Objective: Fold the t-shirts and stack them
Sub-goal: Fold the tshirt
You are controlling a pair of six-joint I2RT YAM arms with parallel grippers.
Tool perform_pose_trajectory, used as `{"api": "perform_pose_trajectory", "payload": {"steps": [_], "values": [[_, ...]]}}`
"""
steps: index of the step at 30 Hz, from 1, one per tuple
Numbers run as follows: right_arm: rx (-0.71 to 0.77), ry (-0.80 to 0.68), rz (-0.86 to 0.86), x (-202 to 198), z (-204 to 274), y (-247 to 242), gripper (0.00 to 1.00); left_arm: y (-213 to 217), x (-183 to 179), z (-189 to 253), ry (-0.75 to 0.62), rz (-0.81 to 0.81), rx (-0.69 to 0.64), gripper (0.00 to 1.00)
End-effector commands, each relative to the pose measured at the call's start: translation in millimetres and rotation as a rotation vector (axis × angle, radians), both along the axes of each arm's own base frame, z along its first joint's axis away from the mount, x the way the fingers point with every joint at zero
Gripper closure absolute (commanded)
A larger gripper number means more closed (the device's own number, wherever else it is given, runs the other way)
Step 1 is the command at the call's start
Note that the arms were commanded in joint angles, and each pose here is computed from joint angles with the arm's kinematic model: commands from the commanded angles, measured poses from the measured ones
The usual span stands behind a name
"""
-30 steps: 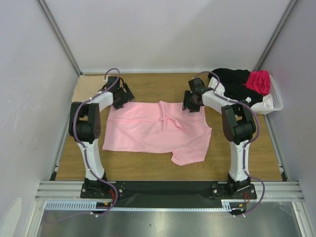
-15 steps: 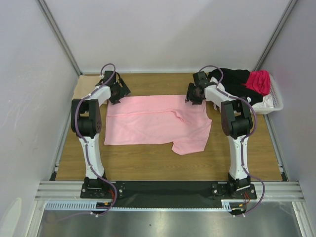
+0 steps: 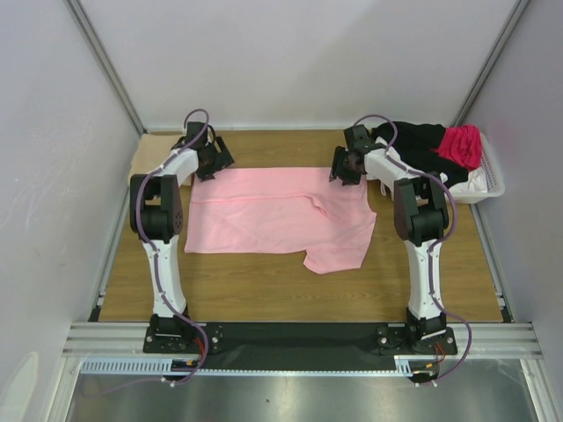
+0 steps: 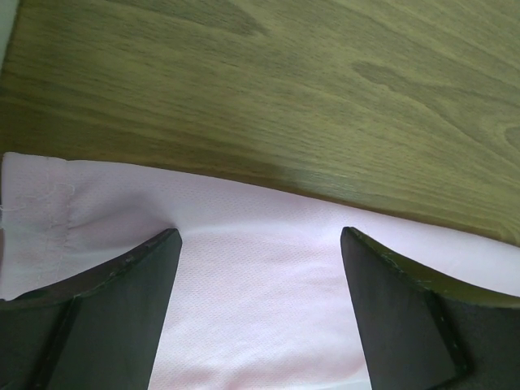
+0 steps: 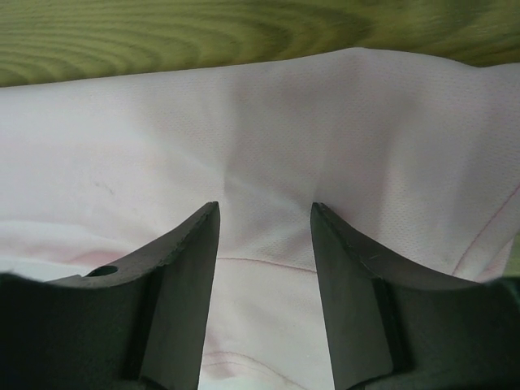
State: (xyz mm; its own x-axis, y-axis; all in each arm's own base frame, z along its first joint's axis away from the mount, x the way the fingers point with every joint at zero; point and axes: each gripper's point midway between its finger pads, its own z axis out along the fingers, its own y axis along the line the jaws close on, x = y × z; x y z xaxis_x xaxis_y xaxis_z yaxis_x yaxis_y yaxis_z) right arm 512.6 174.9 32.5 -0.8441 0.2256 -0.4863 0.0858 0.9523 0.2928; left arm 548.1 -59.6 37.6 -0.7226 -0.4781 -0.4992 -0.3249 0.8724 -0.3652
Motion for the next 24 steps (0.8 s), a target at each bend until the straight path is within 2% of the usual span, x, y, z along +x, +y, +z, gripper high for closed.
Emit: {"api": "perform_pose_trajectory", "payload": {"steps": [1, 4, 5, 7, 8, 13, 17, 18, 19, 20, 21, 23, 24], "values": [[0.054, -0.065, 0.057, 8.4, 38.8, 11.3, 0.45, -1.7, 6.6, 40.9, -0.074, -0.071, 0.029, 0.14], [0.109, -0.187, 0.122, 14.0, 93.5, 30.1, 0.40, -6.8, 3.7, 79.1, -0.137, -0.110, 0.044, 0.12], [0.115, -0.216, 0.134, 14.3, 107.1, 33.9, 0.38, -7.4, 0.7, 108.2, -0.186, -0.122, 0.060, 0.11], [0.128, -0.284, 0.163, 11.7, 142.4, 40.2, 0.29, -7.4, -10.1, 129.1, -0.203, -0.130, 0.078, 0.09], [0.137, -0.301, 0.167, 9.9, 152.5, 40.1, 0.26, -4.1, -18.4, 158.6, -0.253, -0.128, 0.101, 0.09], [0.174, -0.379, 0.184, -28.9, 209.2, 33.5, 0.15, 18.6, -75.4, 191.8, -0.265, -0.072, 0.193, 0.06], [0.155, -0.357, 0.111, -74.3, 202.8, 5.8, 0.09, 31.4, -132.3, 193.3, -0.257, 0.012, 0.192, 0.02], [0.161, -0.344, 0.098, -85.6, 199.3, 0.4, 0.08, 34.3, -155.0, 182.4, -0.239, 0.029, 0.184, 0.01], [0.175, -0.302, 0.072, -108.5, 184.1, -8.5, 0.08, 37.0, -165.4, 179.1, -0.241, 0.048, 0.172, 0.00], [0.180, -0.284, 0.046, -118.1, 177.9, -17.2, 0.08, 35.9, -174.0, 173.5, -0.239, 0.067, 0.144, 0.00], [0.180, -0.261, 0.023, -128.2, 169.7, -23.9, 0.08, 37.0, -190.2, 149.5, -0.187, 0.078, 0.138, 0.00], [0.178, -0.199, -0.013, -159.9, 147.3, -35.7, 0.08, 35.9, -205.1, 150.5, -0.217, 0.110, 0.099, 0.00], [0.166, -0.177, -0.034, -167.7, 136.6, -42.5, 0.08, 28.3, -216.5, 132.6, -0.191, 0.084, 0.064, 0.01]]}}
